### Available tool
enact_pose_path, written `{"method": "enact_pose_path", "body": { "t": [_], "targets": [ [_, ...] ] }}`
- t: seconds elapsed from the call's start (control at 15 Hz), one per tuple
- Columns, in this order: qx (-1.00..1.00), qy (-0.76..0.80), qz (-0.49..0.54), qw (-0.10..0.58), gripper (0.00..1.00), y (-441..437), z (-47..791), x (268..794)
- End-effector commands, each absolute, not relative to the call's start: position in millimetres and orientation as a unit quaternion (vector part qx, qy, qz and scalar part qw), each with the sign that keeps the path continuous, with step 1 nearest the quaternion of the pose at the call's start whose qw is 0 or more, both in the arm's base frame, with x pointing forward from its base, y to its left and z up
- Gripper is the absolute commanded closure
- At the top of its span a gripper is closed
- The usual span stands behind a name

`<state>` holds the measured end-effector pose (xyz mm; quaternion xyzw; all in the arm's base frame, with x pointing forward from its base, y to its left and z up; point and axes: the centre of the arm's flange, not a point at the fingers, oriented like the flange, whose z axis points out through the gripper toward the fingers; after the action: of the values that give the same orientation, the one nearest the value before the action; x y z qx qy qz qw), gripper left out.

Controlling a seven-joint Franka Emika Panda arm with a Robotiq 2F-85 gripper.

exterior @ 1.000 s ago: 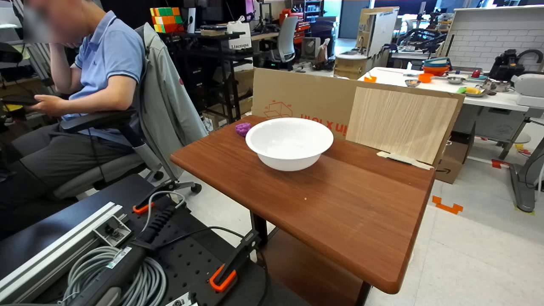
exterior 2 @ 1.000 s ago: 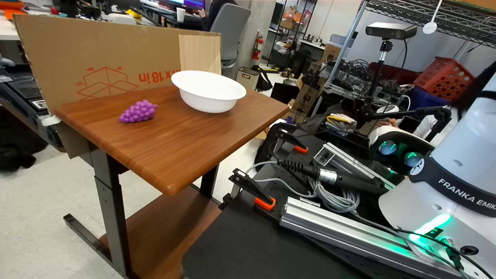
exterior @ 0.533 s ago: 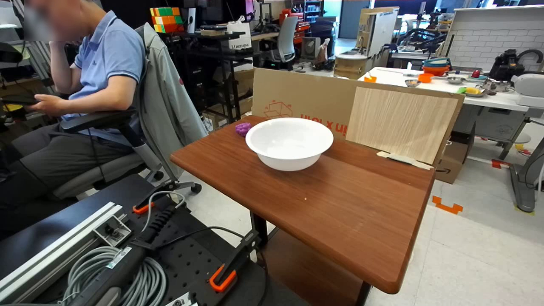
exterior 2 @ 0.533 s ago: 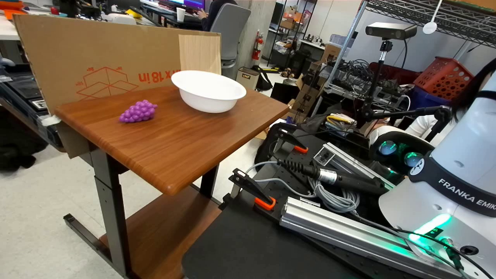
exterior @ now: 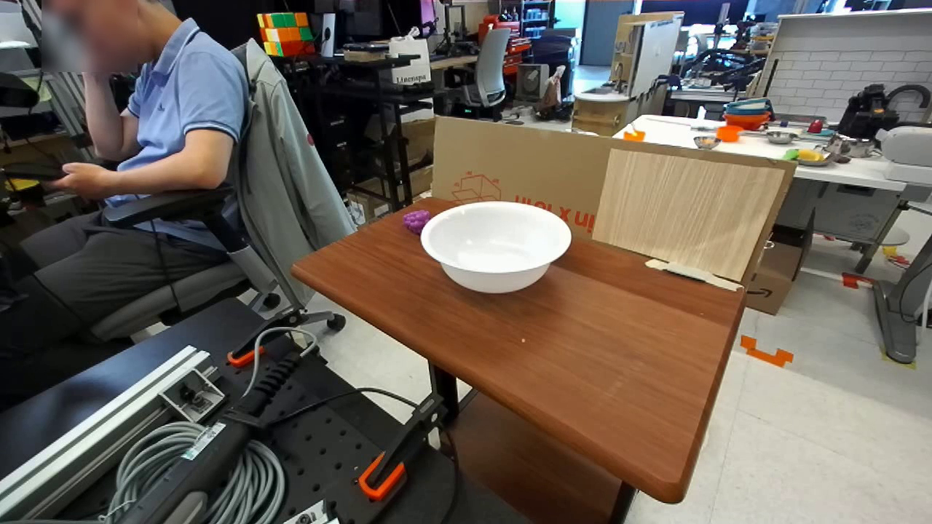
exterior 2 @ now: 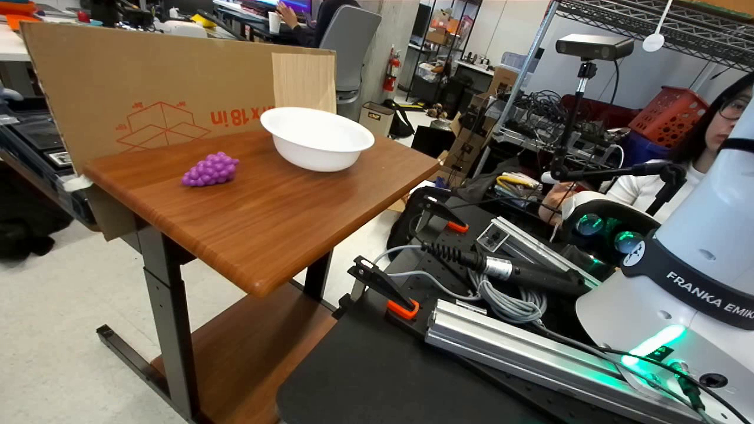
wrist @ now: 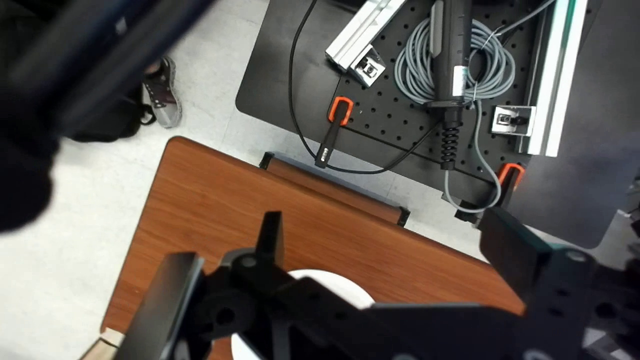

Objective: Put the purple grapes inside the white basin

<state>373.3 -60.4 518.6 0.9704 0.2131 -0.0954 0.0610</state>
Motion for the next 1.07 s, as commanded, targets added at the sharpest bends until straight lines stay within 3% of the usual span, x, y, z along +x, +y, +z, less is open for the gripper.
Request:
{"method": "enact_pose_path", "body": {
  "t": [0.0,0.47,1.0],
  "targets": [
    [0.945,0.308,-0.097,0.05,0.0,-46,518,403],
    [0.872,0.473,-0.118,0.037,0.0,-12,512,432],
    [0.955,0.294,0.028,0.037,0.0,57,450,471]
  ]
}}
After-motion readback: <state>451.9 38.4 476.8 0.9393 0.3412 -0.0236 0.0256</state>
